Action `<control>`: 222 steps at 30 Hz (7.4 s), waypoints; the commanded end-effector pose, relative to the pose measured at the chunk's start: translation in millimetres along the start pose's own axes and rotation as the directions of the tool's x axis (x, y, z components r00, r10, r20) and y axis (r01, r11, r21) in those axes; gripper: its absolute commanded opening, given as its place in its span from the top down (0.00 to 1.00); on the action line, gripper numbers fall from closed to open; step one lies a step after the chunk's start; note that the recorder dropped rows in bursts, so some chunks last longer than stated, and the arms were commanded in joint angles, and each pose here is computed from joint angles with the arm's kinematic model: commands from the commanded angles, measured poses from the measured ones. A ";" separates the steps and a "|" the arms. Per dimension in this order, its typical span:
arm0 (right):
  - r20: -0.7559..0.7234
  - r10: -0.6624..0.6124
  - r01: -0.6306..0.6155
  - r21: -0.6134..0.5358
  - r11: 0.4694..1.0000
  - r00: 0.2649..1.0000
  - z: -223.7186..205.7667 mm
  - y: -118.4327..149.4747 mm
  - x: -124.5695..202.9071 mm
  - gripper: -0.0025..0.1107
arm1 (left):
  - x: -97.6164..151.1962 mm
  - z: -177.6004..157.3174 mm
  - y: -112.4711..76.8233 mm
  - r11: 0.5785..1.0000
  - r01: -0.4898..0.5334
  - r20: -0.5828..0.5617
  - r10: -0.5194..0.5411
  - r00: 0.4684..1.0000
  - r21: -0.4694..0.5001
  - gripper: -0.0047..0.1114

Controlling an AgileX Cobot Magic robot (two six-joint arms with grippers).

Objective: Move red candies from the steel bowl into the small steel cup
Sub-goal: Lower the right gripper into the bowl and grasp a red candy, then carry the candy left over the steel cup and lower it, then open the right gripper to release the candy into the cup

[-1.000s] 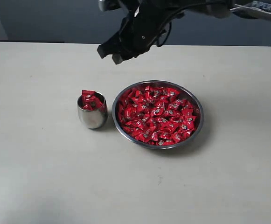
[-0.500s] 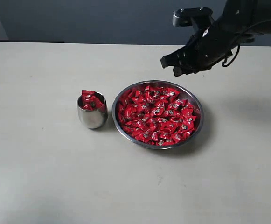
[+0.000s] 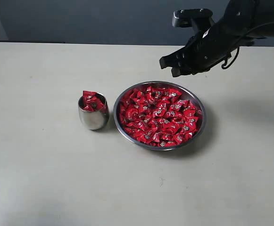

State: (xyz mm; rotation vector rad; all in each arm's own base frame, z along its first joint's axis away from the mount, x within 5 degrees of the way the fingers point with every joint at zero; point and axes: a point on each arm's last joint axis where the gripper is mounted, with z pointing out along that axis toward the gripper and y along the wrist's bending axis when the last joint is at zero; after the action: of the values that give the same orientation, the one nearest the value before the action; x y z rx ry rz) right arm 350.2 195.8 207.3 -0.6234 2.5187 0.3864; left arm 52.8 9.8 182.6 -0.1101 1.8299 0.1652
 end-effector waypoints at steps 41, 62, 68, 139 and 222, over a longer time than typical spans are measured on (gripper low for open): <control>-0.085 -0.181 0.171 -0.111 0.979 0.980 73.0 30.1 -26.2 0.81 | -0.4 -0.1 0.2 1.000 0.001 0.012 -0.001 1.000 -0.003 0.96; -0.084 -0.160 0.152 -0.099 0.983 0.983 95.1 26.0 -19.3 0.81 | -0.4 -0.1 0.2 1.000 0.001 0.012 -0.001 1.000 -0.003 0.96; -0.084 -0.157 0.148 -0.101 0.984 0.984 95.0 26.2 -19.3 0.81 | -0.4 -0.1 0.2 1.000 0.001 0.012 -0.001 1.000 -0.003 0.96; 0.119 -0.369 0.382 -0.442 0.811 0.922 32.1 149.1 -46.1 0.98 | -0.4 -0.1 0.2 1.000 0.001 0.012 -0.001 1.000 -0.003 0.96; -0.009 -0.412 0.349 -0.518 0.781 0.911 54.3 166.2 -21.1 0.69 | -0.4 -0.1 0.2 1.000 0.001 0.012 -0.001 1.000 -0.003 0.96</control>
State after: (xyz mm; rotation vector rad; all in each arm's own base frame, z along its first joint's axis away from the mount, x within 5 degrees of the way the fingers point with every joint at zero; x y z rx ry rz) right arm 307.7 363.7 194.5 -1.3670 2.3237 0.8810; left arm 52.8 9.8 182.6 -0.1101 1.8299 0.1652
